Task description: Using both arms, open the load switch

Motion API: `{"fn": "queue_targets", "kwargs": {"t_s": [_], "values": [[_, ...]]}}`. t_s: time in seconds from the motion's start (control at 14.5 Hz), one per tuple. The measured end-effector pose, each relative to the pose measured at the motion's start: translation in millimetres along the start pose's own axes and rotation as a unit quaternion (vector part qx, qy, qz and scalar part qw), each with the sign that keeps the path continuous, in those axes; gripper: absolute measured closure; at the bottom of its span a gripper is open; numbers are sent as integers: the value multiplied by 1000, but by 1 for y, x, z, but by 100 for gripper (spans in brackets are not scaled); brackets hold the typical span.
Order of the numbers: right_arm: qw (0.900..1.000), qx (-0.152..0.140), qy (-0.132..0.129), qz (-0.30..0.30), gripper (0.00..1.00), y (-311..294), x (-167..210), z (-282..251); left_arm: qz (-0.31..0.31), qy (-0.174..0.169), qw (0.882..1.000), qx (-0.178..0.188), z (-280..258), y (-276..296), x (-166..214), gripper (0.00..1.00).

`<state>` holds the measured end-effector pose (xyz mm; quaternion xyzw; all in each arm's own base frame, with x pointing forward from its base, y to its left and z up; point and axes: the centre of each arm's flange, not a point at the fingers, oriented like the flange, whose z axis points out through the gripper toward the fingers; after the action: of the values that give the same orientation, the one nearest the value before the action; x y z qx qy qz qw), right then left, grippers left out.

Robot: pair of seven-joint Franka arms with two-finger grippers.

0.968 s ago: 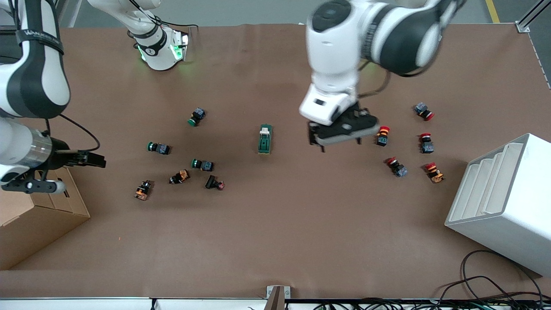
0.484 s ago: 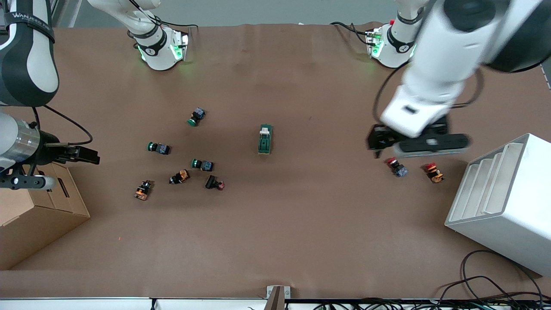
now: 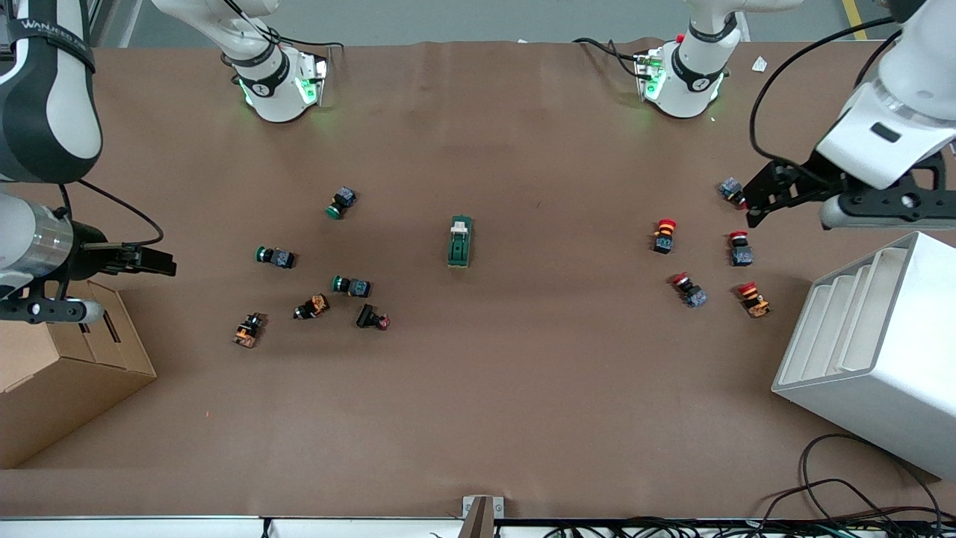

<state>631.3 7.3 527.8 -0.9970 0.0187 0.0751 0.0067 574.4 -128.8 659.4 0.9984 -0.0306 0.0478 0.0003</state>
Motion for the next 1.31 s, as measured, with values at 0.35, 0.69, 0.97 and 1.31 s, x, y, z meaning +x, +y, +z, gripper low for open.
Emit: {"fn": "queue_targets", "kwargs": {"t_s": [0.35,0.69,0.97,1.31], "values": [[1000,1,22,0,0,0,-28,-35,31,-27,999,-22,2,-50,-18,0],[1000,0,28,1,0,3,-76,-50,49,-39,998,-26,5,-49,-42,0],[999,1,37,2,0,6,-103,-68,56,-46,997,-26,10,-43,-57,0],[999,3,42,6,0,11,-119,-83,58,-38,997,-19,12,-44,-69,0]]}}
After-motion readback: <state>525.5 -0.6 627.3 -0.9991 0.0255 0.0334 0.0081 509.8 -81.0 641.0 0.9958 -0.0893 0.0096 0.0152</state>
